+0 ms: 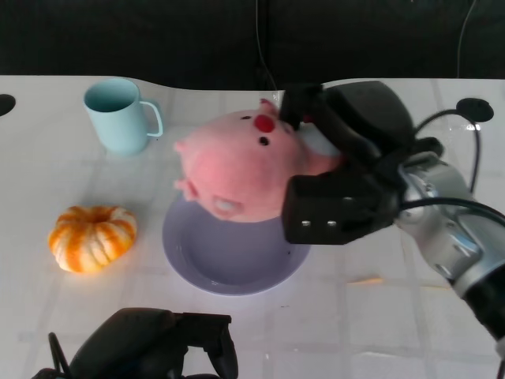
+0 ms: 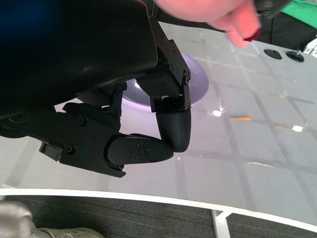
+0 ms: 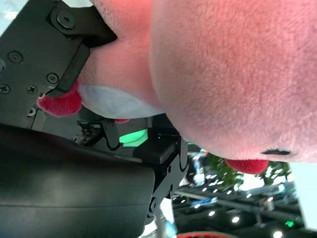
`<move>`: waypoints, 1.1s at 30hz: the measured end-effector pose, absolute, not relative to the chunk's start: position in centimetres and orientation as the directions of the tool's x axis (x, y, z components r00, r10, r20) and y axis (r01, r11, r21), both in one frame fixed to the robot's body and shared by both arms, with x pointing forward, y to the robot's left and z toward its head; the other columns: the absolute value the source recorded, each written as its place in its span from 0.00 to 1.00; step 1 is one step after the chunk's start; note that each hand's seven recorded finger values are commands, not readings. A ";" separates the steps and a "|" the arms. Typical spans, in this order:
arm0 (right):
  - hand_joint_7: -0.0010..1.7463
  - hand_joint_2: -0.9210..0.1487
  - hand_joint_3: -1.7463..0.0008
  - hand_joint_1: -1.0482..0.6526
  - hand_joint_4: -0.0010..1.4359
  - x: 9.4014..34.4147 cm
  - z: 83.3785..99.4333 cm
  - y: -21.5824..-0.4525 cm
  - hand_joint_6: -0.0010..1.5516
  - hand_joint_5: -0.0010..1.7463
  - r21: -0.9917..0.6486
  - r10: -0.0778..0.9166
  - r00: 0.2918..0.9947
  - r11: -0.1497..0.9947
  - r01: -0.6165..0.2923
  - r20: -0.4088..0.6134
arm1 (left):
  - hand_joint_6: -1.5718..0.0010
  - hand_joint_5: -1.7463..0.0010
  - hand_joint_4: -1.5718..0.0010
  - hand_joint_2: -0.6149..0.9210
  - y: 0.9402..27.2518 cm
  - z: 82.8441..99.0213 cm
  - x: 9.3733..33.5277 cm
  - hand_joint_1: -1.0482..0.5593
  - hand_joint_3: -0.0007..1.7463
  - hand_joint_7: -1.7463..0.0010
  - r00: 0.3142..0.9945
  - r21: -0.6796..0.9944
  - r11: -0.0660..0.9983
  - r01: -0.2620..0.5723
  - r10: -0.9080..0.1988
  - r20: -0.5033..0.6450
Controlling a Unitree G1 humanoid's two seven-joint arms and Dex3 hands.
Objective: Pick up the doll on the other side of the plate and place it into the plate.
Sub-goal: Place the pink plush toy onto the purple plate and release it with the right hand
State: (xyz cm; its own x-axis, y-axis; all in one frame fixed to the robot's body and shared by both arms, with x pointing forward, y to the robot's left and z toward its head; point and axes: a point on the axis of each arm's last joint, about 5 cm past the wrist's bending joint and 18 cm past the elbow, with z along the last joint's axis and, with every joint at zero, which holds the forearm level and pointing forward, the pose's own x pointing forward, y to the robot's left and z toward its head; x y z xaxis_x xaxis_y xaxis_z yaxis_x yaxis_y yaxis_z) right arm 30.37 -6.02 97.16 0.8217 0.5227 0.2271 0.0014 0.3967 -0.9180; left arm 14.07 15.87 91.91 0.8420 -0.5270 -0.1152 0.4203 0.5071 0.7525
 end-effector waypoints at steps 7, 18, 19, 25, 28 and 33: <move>0.89 0.37 0.54 0.48 0.64 30.6 96.7 -3.7 0.49 1.00 -0.948 0.603 0.784 0.311 -0.061 0.148 | 0.56 0.15 0.56 1.00 15.3 92.4 14.0 0.44 0.21 0.35 0.845 0.759 0.510 0.404 -0.525 -0.097; 0.10 0.04 0.96 0.43 0.57 30.5 95.2 -2.8 0.59 0.78 -0.948 0.633 0.774 0.234 -0.215 -0.020 | 0.53 0.19 0.54 1.00 14.8 92.6 13.9 0.45 0.21 0.38 0.848 0.761 0.510 0.401 -0.521 -0.097; 0.08 0.02 0.94 0.37 0.37 30.5 95.2 -2.8 0.43 0.59 -0.948 0.636 0.771 0.214 -0.237 -0.049 | 0.53 0.19 0.54 1.00 14.8 92.7 13.9 0.45 0.20 0.39 0.848 0.762 0.509 0.400 -0.520 -0.098; 0.00 0.00 0.93 0.23 0.15 30.6 95.9 -3.0 0.11 0.12 -0.940 0.640 0.746 0.107 -0.325 -0.185 | 0.52 0.20 0.53 1.00 14.8 92.8 14.0 0.46 0.19 0.39 0.854 0.772 0.501 0.392 -0.510 -0.102; 0.00 0.00 0.93 0.20 0.10 30.4 96.4 -3.0 0.08 0.10 -0.944 0.652 0.739 0.107 -0.311 -0.170 | 0.52 0.20 0.52 1.00 14.8 92.8 14.0 0.46 0.19 0.40 0.853 0.772 0.501 0.391 -0.511 -0.101; 0.00 0.00 0.93 0.17 0.09 30.1 97.0 -3.7 0.07 0.09 -0.951 0.668 0.726 0.089 -0.297 -0.164 | 0.52 0.20 0.53 1.00 14.8 92.8 14.0 0.46 0.19 0.41 0.853 0.772 0.501 0.392 -0.512 -0.101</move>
